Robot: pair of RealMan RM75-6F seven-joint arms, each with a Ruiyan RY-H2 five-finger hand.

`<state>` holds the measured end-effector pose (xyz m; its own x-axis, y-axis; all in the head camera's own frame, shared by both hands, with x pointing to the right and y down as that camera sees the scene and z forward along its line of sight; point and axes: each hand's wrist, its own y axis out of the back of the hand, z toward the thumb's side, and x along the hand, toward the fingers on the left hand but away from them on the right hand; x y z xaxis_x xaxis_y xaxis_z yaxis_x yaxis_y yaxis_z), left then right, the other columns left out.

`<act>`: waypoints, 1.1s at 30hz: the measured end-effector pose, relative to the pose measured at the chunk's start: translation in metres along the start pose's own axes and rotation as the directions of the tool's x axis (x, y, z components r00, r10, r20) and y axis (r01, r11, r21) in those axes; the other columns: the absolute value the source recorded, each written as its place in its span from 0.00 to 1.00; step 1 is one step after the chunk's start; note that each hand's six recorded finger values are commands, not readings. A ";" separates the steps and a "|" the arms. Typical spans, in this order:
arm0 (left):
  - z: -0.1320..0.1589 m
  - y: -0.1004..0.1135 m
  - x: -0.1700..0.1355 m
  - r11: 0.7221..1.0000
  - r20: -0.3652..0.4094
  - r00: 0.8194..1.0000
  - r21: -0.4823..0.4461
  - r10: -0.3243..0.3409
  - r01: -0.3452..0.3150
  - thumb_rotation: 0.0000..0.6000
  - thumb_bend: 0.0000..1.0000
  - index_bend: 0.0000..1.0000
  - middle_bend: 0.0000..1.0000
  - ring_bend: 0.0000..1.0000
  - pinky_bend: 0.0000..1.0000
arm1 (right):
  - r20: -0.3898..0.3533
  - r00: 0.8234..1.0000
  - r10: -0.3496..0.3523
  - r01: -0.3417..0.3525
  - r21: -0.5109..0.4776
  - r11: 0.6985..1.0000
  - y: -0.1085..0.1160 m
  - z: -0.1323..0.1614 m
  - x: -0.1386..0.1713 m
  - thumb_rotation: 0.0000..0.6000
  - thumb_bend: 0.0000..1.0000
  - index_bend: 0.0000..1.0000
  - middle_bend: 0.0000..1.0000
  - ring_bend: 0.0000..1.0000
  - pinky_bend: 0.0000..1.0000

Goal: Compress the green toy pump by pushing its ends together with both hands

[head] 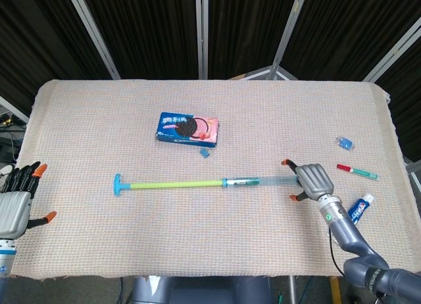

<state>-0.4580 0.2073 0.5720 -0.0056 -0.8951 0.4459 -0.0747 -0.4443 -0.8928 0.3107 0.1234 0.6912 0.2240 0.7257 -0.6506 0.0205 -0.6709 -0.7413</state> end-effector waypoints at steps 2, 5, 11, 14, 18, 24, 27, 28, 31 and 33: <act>-0.001 -0.002 0.001 1.000 -0.003 1.000 0.004 -0.004 0.004 1.00 0.00 0.00 0.00 0.00 0.00 | 0.002 1.000 0.004 -0.004 0.009 1.000 -0.003 0.004 -0.008 1.00 0.04 0.32 1.00 1.00 1.00; -0.001 -0.004 0.002 1.000 -0.009 1.000 0.010 -0.011 0.011 1.00 0.00 0.00 0.00 0.00 0.00 | 0.007 1.000 0.021 -0.021 0.014 1.000 -0.012 0.008 -0.017 1.00 0.07 0.35 1.00 1.00 1.00; -0.002 -0.006 0.003 1.000 -0.013 1.000 0.013 -0.014 0.015 1.00 0.00 0.00 0.00 0.00 0.00 | 0.022 0.999 0.025 -0.025 0.030 0.999 -0.020 0.008 -0.026 1.00 0.12 0.38 1.00 1.00 1.00; -0.002 -0.006 0.004 1.000 -0.014 1.000 0.014 -0.015 0.016 1.00 0.00 0.00 0.00 0.00 0.00 | 0.031 0.999 0.021 -0.022 0.035 0.999 -0.024 0.008 -0.030 1.00 0.13 0.40 1.00 1.00 1.00; -0.002 -0.007 0.004 1.000 -0.014 1.000 0.016 -0.017 0.017 1.00 0.00 0.00 0.00 0.00 0.00 | 0.031 0.999 0.012 -0.013 0.036 0.999 -0.025 0.010 -0.034 1.00 0.13 0.43 1.00 1.00 1.00; -0.002 -0.009 0.004 1.000 -0.015 1.000 0.019 -0.022 0.022 1.00 0.00 0.00 0.00 0.00 0.00 | 0.029 1.000 0.010 -0.011 0.037 0.999 -0.028 0.011 -0.037 1.00 0.14 0.46 1.00 1.00 1.00; -0.001 -0.010 0.004 1.000 -0.014 1.000 0.020 -0.024 0.024 1.00 0.00 0.00 0.00 0.00 0.00 | 0.031 0.999 0.013 -0.014 0.034 0.999 -0.030 0.012 -0.038 1.00 0.15 0.47 1.00 1.00 1.00; -0.001 -0.010 0.004 0.999 -0.014 1.000 0.020 -0.025 0.025 1.00 0.00 0.00 0.00 0.00 0.00 | 0.031 0.999 0.014 -0.015 0.035 0.999 -0.030 0.012 -0.038 1.00 0.15 0.48 1.00 1.00 1.00; -0.002 -0.011 0.005 0.999 -0.017 0.999 0.022 -0.029 0.030 1.00 0.00 0.00 0.00 0.00 0.00 | 0.031 0.999 0.016 -0.017 0.035 0.999 -0.032 0.013 -0.040 1.00 0.16 0.51 1.00 1.00 1.00; -0.002 -0.013 0.005 0.999 -0.018 0.999 0.023 -0.034 0.034 1.00 0.00 0.00 0.00 0.00 0.00 | 0.032 0.999 0.016 -0.017 0.029 0.999 -0.033 0.013 -0.041 1.00 0.19 0.52 1.00 1.00 1.00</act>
<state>-0.4589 0.2082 0.5858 -0.0211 -0.8787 0.4768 -0.0522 -0.4753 -0.8783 0.2879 0.1182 0.7403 0.1925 0.7192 -0.6676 -0.0116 -0.6786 -0.7344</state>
